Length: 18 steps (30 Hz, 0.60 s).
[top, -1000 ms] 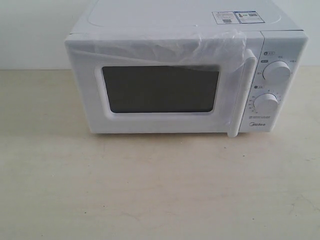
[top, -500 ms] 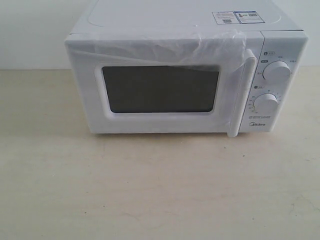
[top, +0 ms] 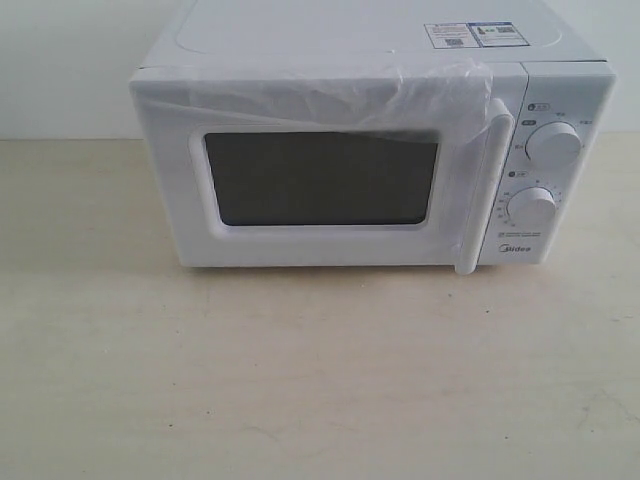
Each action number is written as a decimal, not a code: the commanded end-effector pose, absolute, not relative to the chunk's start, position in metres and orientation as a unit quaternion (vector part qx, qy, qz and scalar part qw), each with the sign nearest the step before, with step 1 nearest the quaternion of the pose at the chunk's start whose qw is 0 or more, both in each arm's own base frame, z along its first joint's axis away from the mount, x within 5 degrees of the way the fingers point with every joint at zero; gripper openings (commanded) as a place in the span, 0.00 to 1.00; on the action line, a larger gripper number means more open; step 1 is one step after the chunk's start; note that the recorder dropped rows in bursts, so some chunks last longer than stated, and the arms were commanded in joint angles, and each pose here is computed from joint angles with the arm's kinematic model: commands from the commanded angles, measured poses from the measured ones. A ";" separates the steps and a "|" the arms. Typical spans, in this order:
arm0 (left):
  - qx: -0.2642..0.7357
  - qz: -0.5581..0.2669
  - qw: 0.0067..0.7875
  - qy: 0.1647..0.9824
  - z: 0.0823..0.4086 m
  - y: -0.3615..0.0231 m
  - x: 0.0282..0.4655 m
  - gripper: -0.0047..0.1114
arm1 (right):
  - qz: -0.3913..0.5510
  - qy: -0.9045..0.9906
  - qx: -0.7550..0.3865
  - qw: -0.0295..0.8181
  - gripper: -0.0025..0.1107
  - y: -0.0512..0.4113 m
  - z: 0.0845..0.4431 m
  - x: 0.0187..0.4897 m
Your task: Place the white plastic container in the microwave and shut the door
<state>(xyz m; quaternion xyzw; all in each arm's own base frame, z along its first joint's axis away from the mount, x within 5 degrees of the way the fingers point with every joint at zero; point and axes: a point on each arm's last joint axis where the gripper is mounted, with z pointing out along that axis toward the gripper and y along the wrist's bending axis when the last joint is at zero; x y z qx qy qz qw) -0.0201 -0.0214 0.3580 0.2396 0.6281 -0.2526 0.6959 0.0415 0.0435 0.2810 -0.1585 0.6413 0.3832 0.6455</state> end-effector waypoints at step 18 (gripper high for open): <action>0.112 -0.075 0.714 0.687 0.239 -0.015 0.047 0.08 | 0.382 0.643 -0.163 0.644 0.02 0.044 0.280 0.041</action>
